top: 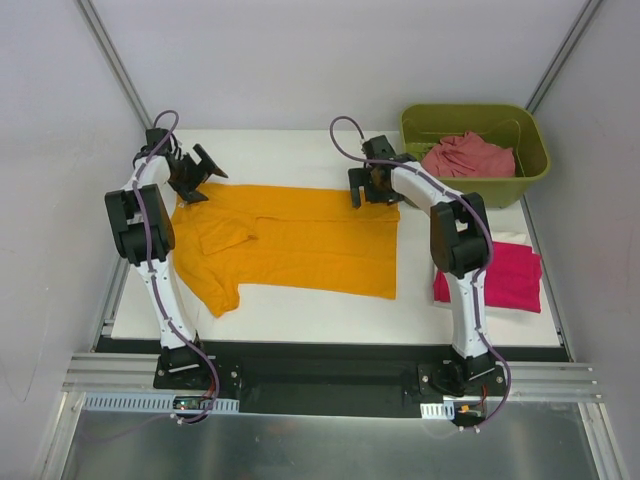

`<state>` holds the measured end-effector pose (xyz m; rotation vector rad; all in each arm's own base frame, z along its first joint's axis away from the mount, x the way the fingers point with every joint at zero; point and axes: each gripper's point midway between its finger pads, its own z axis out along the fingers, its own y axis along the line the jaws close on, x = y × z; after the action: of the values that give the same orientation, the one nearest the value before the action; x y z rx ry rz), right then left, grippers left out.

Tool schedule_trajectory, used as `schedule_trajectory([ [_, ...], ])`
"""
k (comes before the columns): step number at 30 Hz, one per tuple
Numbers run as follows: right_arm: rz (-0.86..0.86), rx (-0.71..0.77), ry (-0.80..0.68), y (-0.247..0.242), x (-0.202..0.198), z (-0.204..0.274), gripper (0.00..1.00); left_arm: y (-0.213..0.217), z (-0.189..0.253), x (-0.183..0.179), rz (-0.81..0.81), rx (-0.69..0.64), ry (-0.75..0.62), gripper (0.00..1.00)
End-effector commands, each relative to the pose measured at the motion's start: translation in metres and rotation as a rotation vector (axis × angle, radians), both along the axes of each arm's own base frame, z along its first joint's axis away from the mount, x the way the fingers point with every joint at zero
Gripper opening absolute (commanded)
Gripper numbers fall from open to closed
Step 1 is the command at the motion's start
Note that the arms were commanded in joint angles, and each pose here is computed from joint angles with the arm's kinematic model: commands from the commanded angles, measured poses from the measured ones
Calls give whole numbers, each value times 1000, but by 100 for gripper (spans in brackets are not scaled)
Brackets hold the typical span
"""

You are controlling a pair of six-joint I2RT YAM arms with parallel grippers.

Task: Fold and stack the t-shirts
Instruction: Fold the flattened tshirt in 1/3 of the way, then grap the side of the flattened tshirt closest away from the robot with both arms

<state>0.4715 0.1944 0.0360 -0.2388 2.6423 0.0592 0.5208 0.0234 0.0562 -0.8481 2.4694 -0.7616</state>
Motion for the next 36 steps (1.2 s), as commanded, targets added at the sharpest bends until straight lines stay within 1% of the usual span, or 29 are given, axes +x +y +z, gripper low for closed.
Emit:
schedule_trajectory([
  [1, 71, 21, -82, 7, 17, 46, 100, 2, 28, 8, -42, -2, -64, 99],
  [2, 88, 41, -89, 11, 16, 52, 100, 0, 48, 6, -47, -2, -98, 99],
  [4, 111, 66, -123, 17, 10, 71, 100, -5, 58, -4, -48, -5, -102, 99],
  [5, 121, 77, -134, 19, 7, 78, 100, -6, 82, -10, -42, 7, -140, 99],
  [6, 136, 80, -142, 22, -5, 86, 99, -9, 76, -25, -34, 5, -107, 99],
  [7, 150, 92, -161, 27, -10, 93, 100, -10, 80, -35, -24, 13, -103, 99],
  [8, 159, 96, -164, 29, -18, 95, 100, -13, 104, -47, -2, 28, -135, 99],
  [9, 180, 116, -198, 38, -30, 114, 100, -10, 104, -59, 38, 54, -116, 99],
  [10, 179, 118, -169, 38, -45, 101, 99, -16, 80, -89, 64, 44, -29, 99],
  [11, 187, 130, -168, 42, -55, 102, 100, -24, 103, -108, 114, 30, -56, 99],
  [12, 202, 154, -191, 48, -68, 114, 99, -29, 97, -126, 140, 33, -29, 99],
  [13, 187, 162, -150, 47, -85, 95, 100, -33, 65, -161, 165, 63, 64, 99],
  [14, 186, 176, -141, 48, -95, 93, 99, -37, 61, -178, 188, 80, 78, 99],
  [15, 201, 214, -129, 53, -110, 95, 100, -48, 56, -209, 179, 86, 81, 99],
  [16, 200, 239, -130, 56, -116, 93, 100, -55, 55, -225, 173, 71, 82, 99],
  [17, 200, 250, -73, 53, -135, 73, 100, -60, 66, -244, 199, 57, 53, 99],
  [18, 204, 275, -70, 57, -143, 75, 100, -67, 43, -273, 205, 49, 117, 99],
  [19, 205, 285, -58, 59, -149, 71, 99, -68, 37, -288, 218, 48, 131, 99],
  [21, 216, 265, -21, 57, -167, 56, 100, -72, 33, -324, 260, 42, 150, 99],
  [22, 221, 253, -13, 56, -172, 51, 100, -74, 16, -347, 270, 42, 216, 99],
  [23, 218, 238, -6, 54, -175, 47, 100, -72, 17, -357, 306, 51, 206, 99],
  [24, 223, 229, 11, 52, -182, 42, 100, -71, 6, -379, 328, 68, 284, 99],
  [26, 234, 228, 21, 52, -188, 39, 100, -73, 10, -381, 374, 54, 251, 98],
  [27, 238, 226, 20, 50, -190, 39, 100, -71, 8, -386, 395, 63, 266, 93],
  [29, 244, 217, 9, 47, -190, 42, 99, -67, 7, -387, 429, 76, 278, 88],
  [30, 246, 213, 3, 46, -189, 43, 100, -61, 6, -388, 453, 104, 287, 79],
  [33, 230, 188, -8, 41, -187, 46, 99, -52, 1, -388, 478, 157, 348, 71],
  [35, 226, 180, -19, 39, -185, 49, 99, -49, -6, -391, 479, 181, 415, 71],
  [36, 245, 167, -20, 38, -186, 48, 100, -49, -8, -391, 476, 189, 433, 69],
])
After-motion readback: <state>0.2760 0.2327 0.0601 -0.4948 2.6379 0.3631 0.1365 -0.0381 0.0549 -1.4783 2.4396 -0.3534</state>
